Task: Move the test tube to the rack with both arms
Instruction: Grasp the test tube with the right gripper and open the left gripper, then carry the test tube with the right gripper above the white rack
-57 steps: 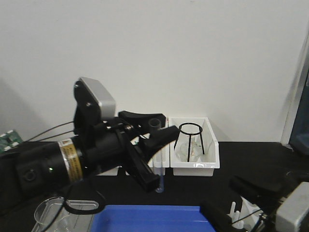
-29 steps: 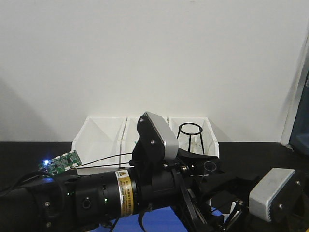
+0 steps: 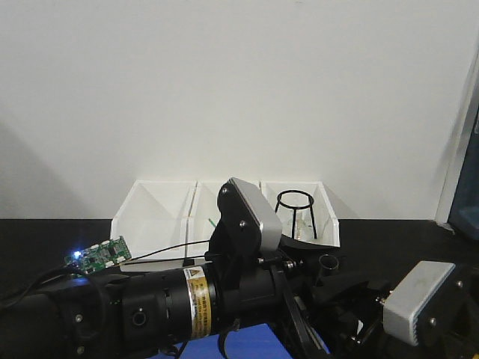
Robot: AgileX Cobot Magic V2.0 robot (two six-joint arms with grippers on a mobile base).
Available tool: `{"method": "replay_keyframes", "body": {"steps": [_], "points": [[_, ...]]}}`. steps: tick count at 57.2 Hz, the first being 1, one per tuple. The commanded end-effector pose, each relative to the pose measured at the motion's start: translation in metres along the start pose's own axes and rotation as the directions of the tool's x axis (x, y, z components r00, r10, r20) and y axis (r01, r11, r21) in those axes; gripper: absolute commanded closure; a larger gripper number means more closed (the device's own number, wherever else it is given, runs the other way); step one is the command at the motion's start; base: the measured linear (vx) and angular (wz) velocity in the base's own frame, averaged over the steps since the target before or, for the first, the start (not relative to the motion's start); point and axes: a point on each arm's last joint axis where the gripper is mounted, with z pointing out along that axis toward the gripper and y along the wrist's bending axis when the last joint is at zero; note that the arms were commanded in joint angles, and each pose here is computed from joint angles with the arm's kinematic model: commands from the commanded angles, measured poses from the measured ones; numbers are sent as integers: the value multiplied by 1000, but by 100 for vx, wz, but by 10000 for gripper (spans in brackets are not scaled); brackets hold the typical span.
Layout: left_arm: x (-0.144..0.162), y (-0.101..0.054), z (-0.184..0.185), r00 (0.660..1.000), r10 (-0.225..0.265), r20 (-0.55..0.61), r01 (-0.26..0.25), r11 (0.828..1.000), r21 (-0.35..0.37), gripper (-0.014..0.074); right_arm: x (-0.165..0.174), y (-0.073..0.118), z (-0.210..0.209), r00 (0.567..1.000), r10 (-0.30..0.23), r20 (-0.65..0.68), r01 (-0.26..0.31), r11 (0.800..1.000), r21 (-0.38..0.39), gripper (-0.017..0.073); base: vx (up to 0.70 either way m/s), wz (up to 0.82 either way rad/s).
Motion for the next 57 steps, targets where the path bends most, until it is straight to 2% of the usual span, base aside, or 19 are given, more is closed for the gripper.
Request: {"method": "replay_keyframes", "body": {"steps": [1,8,20,27,33,39,42,45,48,52,53,57], "points": [[-32,-6,-7,993,-2,115,0,1000,24,565,-21,-1,1,992,2,123,-1,1000,-6,573,0,0],[-32,-6,-7,993,-1,115,-2,1000,24,482,-21,-1,1,992,2,123,-1,1000,-6,571,0,0],[-33,-7,-8,993,1,117,-3,1000,22,218,-20,-1,1,993,1,121,-1,1000,-5,571,0,0],[-41,-8,-14,992,13,127,-14,1000,4,103,-20,-2,1,994,1,112,-1,1000,-2,571,0,0],[-56,-9,-27,990,40,137,-34,998,-50,57,-18,-2,1,996,2,91,-3,1000,7,570,0,0],[-80,-10,-52,985,97,139,-75,984,-159,72,-14,-4,1,999,6,54,-7,1000,23,568,0,0],[-91,-11,-66,984,134,121,-103,968,-229,107,-12,-6,1,1000,6,30,-7,999,41,567,0,0],[-100,-10,-82,981,177,85,-142,940,-309,159,-10,-10,0,1000,10,12,-11,998,65,567,0,0],[-109,-8,-100,978,204,40,-170,896,-409,248,-9,-18,-2,1000,21,1,-21,994,106,567,0,0],[-115,-5,-124,982,187,-6,-162,831,-532,406,-10,-31,-7,1000,20,8,-21,987,162,567,0,0],[-113,-7,-149,987,155,-48,-150,767,-623,604,-15,-49,-20,999,4,34,-12,967,253,567,0,0],[-105,-10,-164,988,137,-77,-153,740,-655,603,-20,-64,-32,999,-13,52,-5,944,330,567,0,0]]}}
